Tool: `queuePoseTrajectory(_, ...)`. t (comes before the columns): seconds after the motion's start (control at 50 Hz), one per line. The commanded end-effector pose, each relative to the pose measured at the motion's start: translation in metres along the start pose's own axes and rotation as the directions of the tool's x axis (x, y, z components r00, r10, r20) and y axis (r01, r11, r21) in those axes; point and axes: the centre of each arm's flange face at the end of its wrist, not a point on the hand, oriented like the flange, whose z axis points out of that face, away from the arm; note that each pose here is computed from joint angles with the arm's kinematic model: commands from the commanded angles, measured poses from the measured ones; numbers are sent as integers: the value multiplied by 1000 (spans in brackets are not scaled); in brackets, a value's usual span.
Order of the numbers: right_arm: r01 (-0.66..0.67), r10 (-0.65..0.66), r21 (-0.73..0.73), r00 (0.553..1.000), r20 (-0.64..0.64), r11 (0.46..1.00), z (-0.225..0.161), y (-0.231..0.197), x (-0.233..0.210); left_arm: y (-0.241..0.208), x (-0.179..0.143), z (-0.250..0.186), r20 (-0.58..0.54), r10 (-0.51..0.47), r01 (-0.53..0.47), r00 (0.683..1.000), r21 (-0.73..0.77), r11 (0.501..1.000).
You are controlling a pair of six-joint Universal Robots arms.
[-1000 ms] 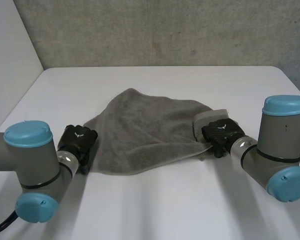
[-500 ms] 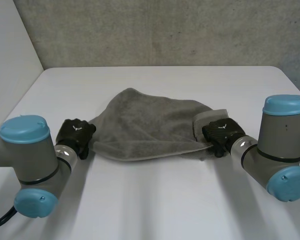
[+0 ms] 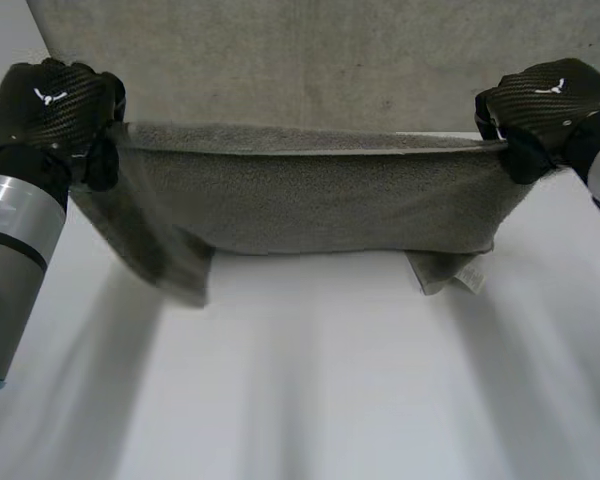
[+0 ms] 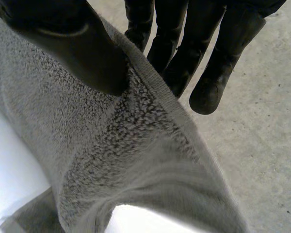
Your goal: Fold the towel.
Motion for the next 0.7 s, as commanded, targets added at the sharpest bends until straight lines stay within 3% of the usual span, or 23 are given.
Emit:
queuePoseTrajectory(0.02,95,-82,-131,992,98,987,18,29,-13,48,20,14,-70,11,-23,998,-168,985)
queuePoseTrajectory(0.12,190,-149,-189,966,212,963,58,65,-47,87,37,39,-106,12,-39,994,-254,966)
queuePoseTrajectory(0.2,215,-184,-157,965,189,964,87,68,-60,99,45,78,-102,24,-47,994,-235,971)
queuePoseTrajectory(0.24,233,-232,-19,971,56,972,118,50,-59,96,45,91,-90,33,-51,995,-211,976)
queuePoseTrajectory(0.26,233,-232,-18,971,55,972,118,49,-59,96,45,91,-90,33,-51,995,-211,976)
queuePoseTrajectory(0.3,265,-239,197,960,-147,944,137,12,-45,55,33,130,-13,37,-37,999,-52,998)
queuePoseTrajectory(0.32,266,-239,199,960,-148,943,138,12,-45,55,33,130,-13,37,-37,999,-51,998)
queuePoseTrajectory(0.34,289,-221,295,945,-243,911,143,-3,-38,31,24,140,29,29,-30,999,25,999)
queuePoseTrajectory(0.36,289,-221,296,944,-244,910,143,-3,-38,9,14,148,75,12,-18,997,90,996)
queuePoseTrajectory(0.4,337,-162,442,907,-388,831,139,-35,-20,-12,5,152,118,-13,-5,993,153,988)
queuePoseTrajectory(0.42,338,-161,443,907,-389,831,139,-35,-20,-12,5,152,119,-13,-5,993,153,988)
queuePoseTrajectory(0.46,366,-143,506,894,-425,781,118,-62,-10,-49,-11,151,172,-73,27,982,257,966)
queuePoseTrajectory(0.54,356,-178,484,910,-374,799,113,-57,-11,-51,-12,145,155,-127,83,980,263,961)
queuePoseTrajectory(0.58,338,-206,448,926,-317,828,113,-46,-17,-23,-3,138,117,-153,131,981,178,975)
queuePoseTrajectory(0.62,293,-249,355,954,-165,888,112,-17,-37,-4,4,132,99,-147,136,984,118,984)
queuePoseTrajectory(0.7,268,-272,248,962,-17,931,110,16,-59,34,17,117,53,-126,126,991,2,992)
